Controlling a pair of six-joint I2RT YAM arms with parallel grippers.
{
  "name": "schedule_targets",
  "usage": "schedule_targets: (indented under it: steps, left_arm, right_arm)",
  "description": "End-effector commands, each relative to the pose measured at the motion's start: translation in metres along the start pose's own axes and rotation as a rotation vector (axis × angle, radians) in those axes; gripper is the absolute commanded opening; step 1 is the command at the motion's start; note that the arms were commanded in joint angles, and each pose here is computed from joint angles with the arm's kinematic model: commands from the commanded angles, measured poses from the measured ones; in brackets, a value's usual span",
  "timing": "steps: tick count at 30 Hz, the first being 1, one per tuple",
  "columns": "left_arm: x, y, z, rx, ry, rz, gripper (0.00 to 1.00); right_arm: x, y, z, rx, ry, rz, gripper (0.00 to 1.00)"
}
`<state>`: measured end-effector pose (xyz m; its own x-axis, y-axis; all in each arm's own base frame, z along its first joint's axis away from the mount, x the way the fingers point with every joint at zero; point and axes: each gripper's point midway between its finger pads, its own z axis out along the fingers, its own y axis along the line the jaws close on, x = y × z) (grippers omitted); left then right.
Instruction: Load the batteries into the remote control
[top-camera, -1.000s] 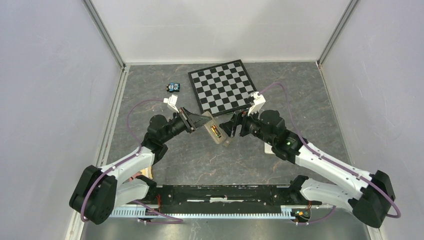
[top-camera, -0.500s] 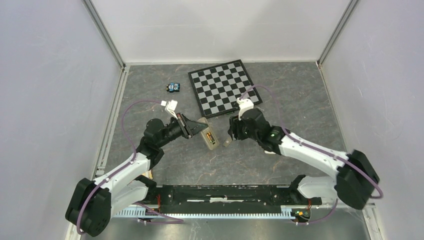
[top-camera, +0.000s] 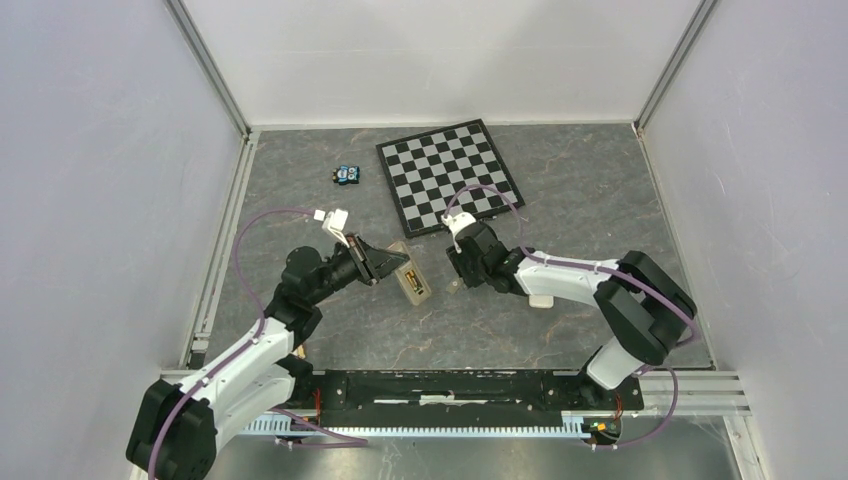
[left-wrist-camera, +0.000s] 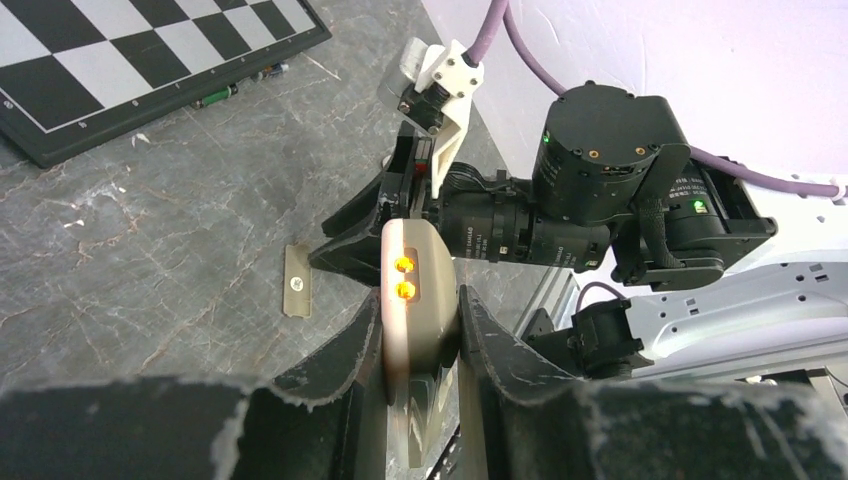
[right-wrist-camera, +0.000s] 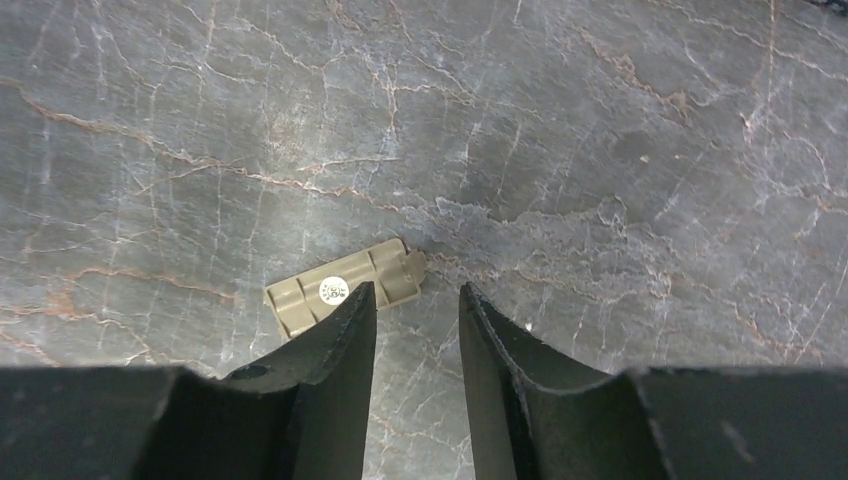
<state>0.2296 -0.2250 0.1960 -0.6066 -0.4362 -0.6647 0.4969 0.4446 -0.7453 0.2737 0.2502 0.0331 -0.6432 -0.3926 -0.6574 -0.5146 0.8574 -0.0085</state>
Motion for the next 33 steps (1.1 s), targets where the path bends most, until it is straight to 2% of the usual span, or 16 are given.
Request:
schedule_targets:
  steps: [1, 23, 26, 28, 33]
  left_arm:
    - [-0.004, -0.001, -0.001, 0.016, -0.029, 0.023, 0.02]
    - [-0.007, -0.005, -0.001, 0.028, -0.03, 0.022, 0.02]
    - [-0.007, -0.006, -0.001, 0.03, -0.029, 0.022, 0.02]
    - [-0.007, -0.006, -0.001, 0.03, -0.03, 0.022, 0.02]
    - [-0.01, 0.0, -0.001, -0.009, -0.051, -0.005, 0.02]
  right_arm:
    - [-0.028, 0.001, 0.007, -0.01, -0.072, -0.078, 0.4]
    - [-0.012, -0.002, 0.024, -0.116, 0.037, -0.07, 0.18]
    - [-0.01, -0.003, 0.026, -0.115, 0.048, -0.068, 0.12]
    - [-0.01, -0.003, 0.026, -0.114, 0.05, -0.066, 0.01]
    - [-0.018, -0.006, 0.017, -0.091, 0.012, -0.024, 0.0]
